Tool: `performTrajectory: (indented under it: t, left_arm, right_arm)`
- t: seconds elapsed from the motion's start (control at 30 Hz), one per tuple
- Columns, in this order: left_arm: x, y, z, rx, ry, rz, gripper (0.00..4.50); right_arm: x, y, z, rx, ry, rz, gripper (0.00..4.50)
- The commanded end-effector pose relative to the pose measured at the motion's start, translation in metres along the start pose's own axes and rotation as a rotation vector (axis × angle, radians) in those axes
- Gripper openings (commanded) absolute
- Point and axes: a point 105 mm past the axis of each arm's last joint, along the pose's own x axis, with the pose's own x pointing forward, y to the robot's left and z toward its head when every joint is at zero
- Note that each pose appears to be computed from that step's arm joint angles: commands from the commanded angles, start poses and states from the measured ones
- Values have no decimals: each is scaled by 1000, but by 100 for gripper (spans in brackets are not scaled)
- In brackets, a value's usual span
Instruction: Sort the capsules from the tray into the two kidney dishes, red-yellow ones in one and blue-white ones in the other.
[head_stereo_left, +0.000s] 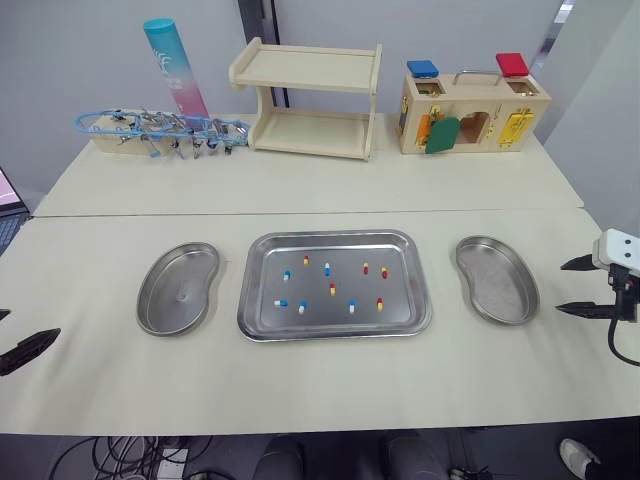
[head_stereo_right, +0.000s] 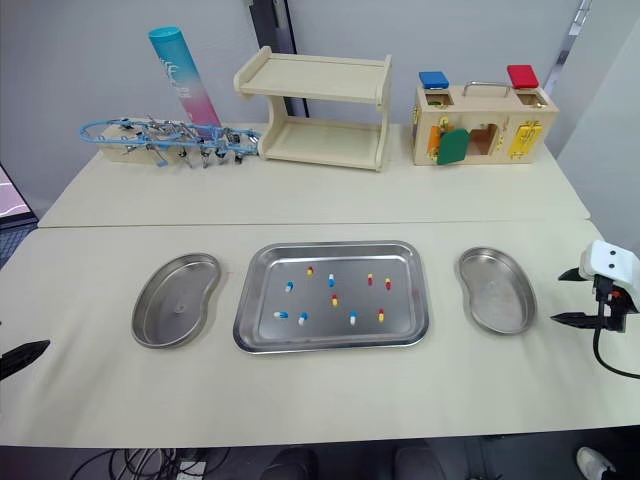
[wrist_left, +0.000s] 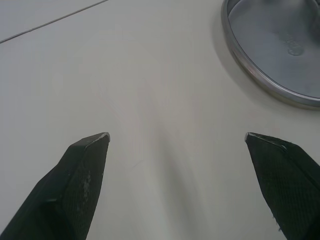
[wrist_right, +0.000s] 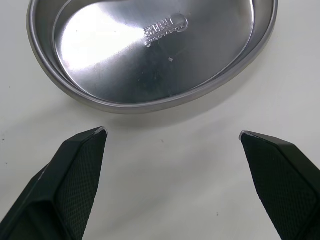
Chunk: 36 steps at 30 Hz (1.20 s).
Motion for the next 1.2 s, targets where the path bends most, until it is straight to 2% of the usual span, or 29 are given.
performTrajectory:
  t: [0.03, 0.27, 0.57, 0.77, 0.9, 0.97, 1.2]
  left_arm:
    - [-3, 5, 9, -32, -59, 19, 450]
    - [-6, -4, 4, -61, -39, -70, 450]
    - [-15, -11, -2, -69, -46, -90, 450]
    - [-22, -37, 7, -91, -102, -155, 450]
    - [-22, -85, 20, -90, -233, -294, 450]
    - [-18, -107, 17, -94, -233, -338, 450]
    - [-8, -187, 26, -60, -350, -544, 450]
  right_arm:
    - [-14, -11, 6, -5, -10, -58, 449]
    - [-17, -12, 4, 6, 1, -60, 449]
    - [-18, -13, 1, -7, 5, -86, 449]
    - [-19, -12, -6, -10, 12, -103, 449]
    - [-19, -10, -13, 3, 24, -117, 449]
    - [-19, -10, -15, 5, 25, -121, 449]
    - [-20, -10, -16, -16, 7, -152, 449]
